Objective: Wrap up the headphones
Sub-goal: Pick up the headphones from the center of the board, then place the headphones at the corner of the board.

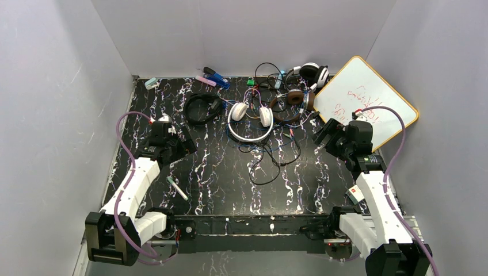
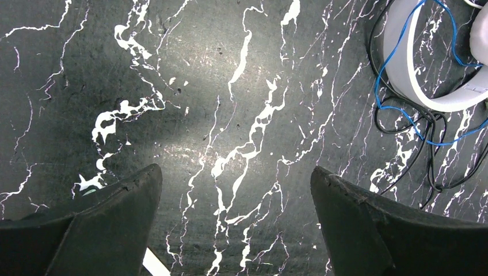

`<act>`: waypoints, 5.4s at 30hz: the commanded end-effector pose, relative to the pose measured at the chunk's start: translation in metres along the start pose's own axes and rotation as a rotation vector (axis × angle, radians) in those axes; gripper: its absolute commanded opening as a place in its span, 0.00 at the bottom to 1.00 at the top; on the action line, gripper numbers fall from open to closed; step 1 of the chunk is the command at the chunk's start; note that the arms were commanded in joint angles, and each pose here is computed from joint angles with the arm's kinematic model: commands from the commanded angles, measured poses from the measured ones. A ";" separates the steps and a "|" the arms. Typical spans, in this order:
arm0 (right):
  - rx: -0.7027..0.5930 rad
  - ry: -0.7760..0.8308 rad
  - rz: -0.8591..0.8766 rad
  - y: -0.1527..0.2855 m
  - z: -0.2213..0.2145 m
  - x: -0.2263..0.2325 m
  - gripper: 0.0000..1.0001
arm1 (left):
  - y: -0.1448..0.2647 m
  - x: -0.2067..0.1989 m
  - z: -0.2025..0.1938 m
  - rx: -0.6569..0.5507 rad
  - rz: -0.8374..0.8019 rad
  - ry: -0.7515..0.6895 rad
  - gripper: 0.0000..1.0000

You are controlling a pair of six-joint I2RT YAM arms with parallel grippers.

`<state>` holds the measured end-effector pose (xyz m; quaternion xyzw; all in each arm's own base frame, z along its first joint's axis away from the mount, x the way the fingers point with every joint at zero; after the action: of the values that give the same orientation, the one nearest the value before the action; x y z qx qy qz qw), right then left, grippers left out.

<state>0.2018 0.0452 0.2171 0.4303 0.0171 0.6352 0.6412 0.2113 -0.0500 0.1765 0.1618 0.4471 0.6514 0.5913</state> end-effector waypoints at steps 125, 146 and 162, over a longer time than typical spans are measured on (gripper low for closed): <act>-0.063 0.703 0.851 -0.008 -0.029 0.211 0.99 | 0.425 -0.134 0.229 -1.263 -0.836 0.163 0.06; -0.049 0.667 0.790 -0.050 -0.051 0.202 0.34 | 0.460 -0.130 0.240 -1.440 -0.826 0.218 0.06; -0.313 0.756 0.833 0.047 0.047 0.258 0.54 | 0.226 -0.109 0.227 -0.860 -0.434 0.335 0.05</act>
<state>0.2407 0.2255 0.4477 0.0425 -0.0881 0.9306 0.3526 0.2925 -0.0413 0.4793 -0.2456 0.2824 0.6676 0.6437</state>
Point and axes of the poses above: each gripper's point midway between its finger pads, its own y axis back along the fingers, its own x axis along the line the jaws close on, z = x × y, the point moved 9 cm from there along y, back along the fingers, and after that the axes turned 1 degree about -y, right-handed, at the moved point
